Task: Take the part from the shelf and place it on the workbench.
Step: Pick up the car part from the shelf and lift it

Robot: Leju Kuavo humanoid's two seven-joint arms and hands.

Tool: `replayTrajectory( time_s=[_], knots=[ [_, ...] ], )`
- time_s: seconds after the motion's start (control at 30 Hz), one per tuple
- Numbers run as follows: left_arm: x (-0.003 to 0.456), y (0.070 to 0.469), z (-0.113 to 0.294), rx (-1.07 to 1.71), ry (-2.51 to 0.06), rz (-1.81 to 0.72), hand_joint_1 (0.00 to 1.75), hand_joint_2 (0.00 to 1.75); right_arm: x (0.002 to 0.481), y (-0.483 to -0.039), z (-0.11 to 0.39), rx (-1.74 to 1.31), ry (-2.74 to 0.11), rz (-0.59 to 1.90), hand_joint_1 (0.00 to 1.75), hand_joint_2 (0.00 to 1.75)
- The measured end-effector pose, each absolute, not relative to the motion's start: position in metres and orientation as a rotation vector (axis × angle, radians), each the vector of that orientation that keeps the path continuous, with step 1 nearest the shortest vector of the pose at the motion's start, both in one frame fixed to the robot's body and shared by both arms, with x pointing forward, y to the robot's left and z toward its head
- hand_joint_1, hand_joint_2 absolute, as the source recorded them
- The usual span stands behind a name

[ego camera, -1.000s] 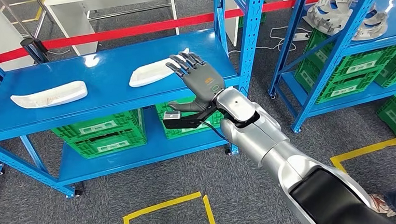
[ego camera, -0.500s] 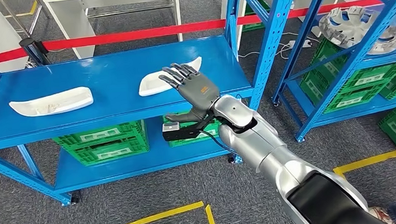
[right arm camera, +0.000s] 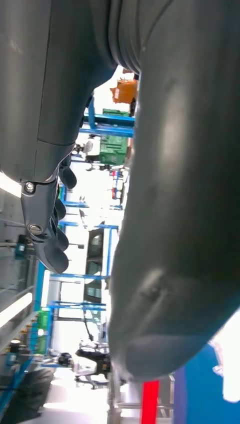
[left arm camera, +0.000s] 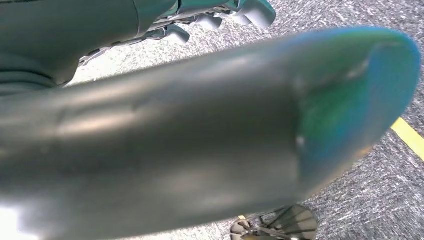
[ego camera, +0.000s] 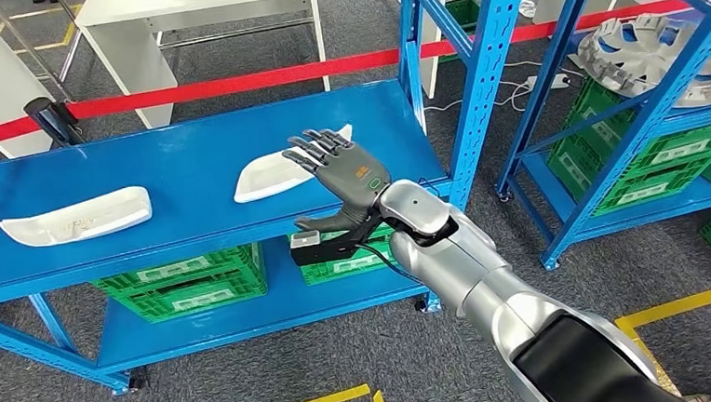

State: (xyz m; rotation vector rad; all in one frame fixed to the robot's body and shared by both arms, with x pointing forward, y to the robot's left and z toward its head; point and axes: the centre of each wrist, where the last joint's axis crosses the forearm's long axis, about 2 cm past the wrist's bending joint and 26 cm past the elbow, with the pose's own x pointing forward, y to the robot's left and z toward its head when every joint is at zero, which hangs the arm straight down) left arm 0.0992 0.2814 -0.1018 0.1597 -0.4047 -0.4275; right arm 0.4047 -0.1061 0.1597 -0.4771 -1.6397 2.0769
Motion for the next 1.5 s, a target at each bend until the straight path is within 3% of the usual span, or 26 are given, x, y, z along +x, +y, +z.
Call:
replayTrajectory(
  time_s=[0.87,1.0,1.43,1.5],
  knots=[
    [0.084,0.259,-0.104,0.164,-0.427,-0.388,0.00,0.00,0.388,-0.148,0.101,-0.222,-1.131,2.132,0.00,0.00],
    [0.088,0.255,-0.103,0.182,-0.435,-0.387,0.00,0.00,0.385,-0.154,0.095,-0.244,-1.066,2.142,0.00,1.75],
    [0.088,0.242,-0.102,0.145,-0.438,-0.394,0.00,0.00,0.374,-0.177,0.073,-0.347,-0.933,2.186,0.00,1.75],
    [0.088,0.241,-0.102,0.142,-0.437,-0.396,0.00,0.00,0.374,-0.178,0.072,-0.359,-0.934,2.184,0.00,0.87]
  ],
)
